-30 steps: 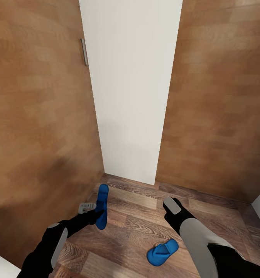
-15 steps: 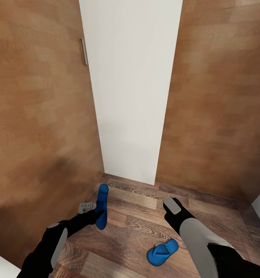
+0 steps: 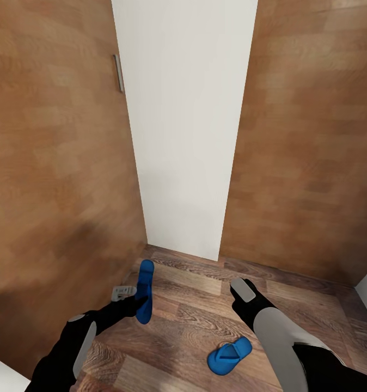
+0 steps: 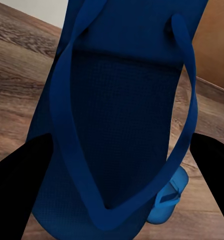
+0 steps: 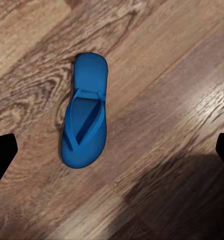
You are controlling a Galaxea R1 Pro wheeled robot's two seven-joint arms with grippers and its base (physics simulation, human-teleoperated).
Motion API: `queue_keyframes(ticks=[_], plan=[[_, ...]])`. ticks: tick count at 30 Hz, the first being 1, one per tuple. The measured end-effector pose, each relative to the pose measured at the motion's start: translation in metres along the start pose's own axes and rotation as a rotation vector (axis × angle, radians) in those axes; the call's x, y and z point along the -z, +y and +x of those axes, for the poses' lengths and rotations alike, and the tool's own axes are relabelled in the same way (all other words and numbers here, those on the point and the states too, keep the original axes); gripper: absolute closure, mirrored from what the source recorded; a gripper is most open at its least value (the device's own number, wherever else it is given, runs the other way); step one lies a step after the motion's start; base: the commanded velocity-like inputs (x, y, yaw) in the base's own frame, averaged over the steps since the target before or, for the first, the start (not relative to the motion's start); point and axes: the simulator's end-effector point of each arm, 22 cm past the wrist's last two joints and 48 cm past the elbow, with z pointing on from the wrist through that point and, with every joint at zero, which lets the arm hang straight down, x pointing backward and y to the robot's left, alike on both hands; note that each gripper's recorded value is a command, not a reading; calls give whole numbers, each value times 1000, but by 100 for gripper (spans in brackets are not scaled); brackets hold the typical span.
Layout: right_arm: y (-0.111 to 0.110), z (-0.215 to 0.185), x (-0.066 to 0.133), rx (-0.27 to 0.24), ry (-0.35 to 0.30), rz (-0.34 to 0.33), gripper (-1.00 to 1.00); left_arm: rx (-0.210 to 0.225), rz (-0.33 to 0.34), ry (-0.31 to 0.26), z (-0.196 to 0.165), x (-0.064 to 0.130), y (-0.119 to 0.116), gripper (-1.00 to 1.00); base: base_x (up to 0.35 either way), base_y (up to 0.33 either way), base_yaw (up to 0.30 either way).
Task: In the bedroom, move the book from the bed onto either nightstand, and place the two sandals side by side next to the bed.
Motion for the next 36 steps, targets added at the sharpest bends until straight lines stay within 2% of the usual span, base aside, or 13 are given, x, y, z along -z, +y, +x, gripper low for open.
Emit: queue_keyframes(ticks=[4,36], plan=[[0,1,0,0,1,1,-100,0,-1,1,0,0,0,100,0,0,0],[-18,36,-64,42,75,111,-100,63,-26,112,64,-25,29,100,0,0,0]])
